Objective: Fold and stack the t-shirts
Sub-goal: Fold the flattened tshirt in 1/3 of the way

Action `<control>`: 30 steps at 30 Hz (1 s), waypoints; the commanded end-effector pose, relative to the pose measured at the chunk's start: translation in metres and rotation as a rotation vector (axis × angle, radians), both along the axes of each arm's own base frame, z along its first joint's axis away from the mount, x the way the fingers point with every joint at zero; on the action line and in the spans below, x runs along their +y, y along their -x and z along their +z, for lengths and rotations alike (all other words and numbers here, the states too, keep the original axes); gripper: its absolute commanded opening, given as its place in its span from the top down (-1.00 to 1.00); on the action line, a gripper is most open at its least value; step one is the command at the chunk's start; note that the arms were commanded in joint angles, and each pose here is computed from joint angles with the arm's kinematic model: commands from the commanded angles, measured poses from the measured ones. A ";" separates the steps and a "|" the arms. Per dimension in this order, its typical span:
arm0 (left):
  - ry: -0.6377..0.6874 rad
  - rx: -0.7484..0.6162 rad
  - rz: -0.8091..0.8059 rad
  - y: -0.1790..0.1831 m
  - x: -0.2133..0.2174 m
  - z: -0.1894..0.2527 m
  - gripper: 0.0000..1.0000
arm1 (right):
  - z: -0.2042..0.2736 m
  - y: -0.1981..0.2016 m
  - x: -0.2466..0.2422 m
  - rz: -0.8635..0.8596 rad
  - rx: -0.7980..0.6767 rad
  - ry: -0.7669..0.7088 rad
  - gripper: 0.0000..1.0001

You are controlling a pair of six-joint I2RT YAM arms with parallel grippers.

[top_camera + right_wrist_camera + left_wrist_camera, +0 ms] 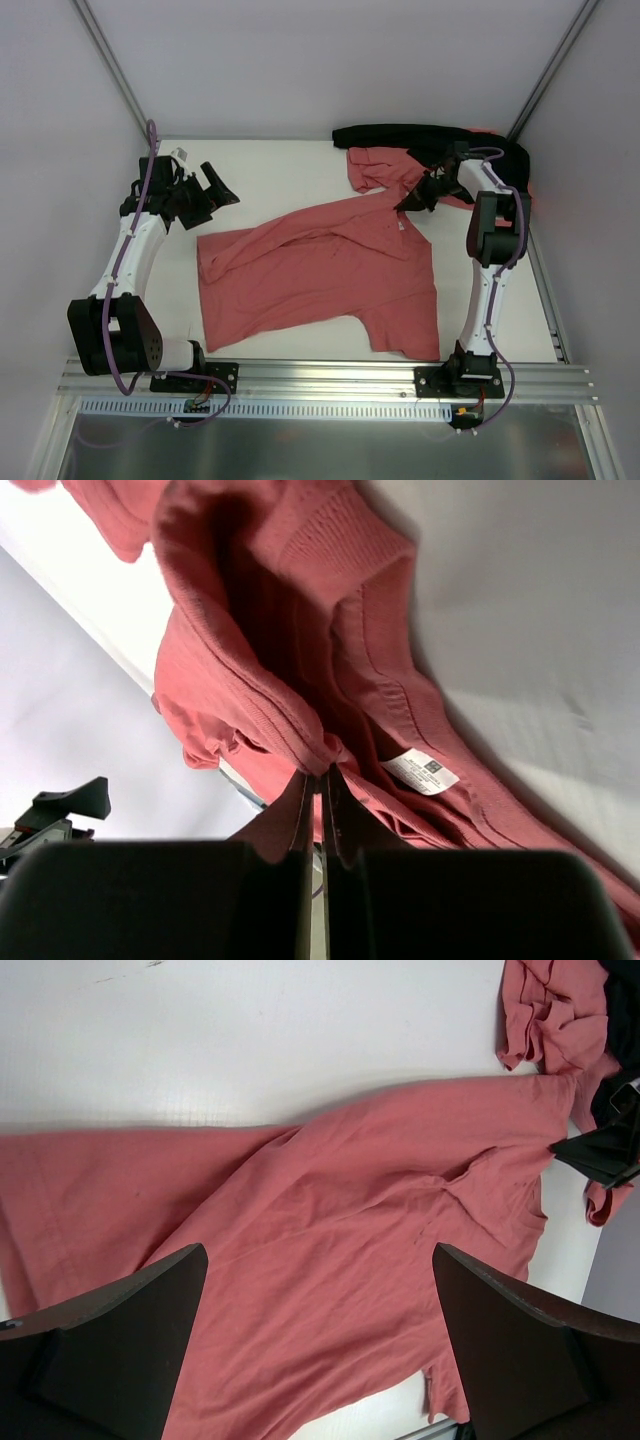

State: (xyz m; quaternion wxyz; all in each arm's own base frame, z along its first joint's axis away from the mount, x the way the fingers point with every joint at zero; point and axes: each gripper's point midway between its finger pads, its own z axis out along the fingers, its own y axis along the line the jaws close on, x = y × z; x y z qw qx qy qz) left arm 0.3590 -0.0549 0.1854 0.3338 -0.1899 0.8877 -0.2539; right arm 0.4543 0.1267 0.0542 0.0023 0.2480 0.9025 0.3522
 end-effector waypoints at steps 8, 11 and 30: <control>-0.010 -0.043 -0.007 0.000 0.000 0.012 -0.97 | 0.031 -0.008 -0.042 -0.046 -0.067 0.070 0.99; -0.007 -0.035 -0.007 0.001 0.000 0.011 -0.97 | 0.029 -0.006 -0.045 -0.034 -0.053 0.086 0.66; 0.019 -0.065 -0.045 0.003 -0.008 0.014 -0.98 | 0.083 0.011 0.066 0.164 -0.164 -0.099 -0.72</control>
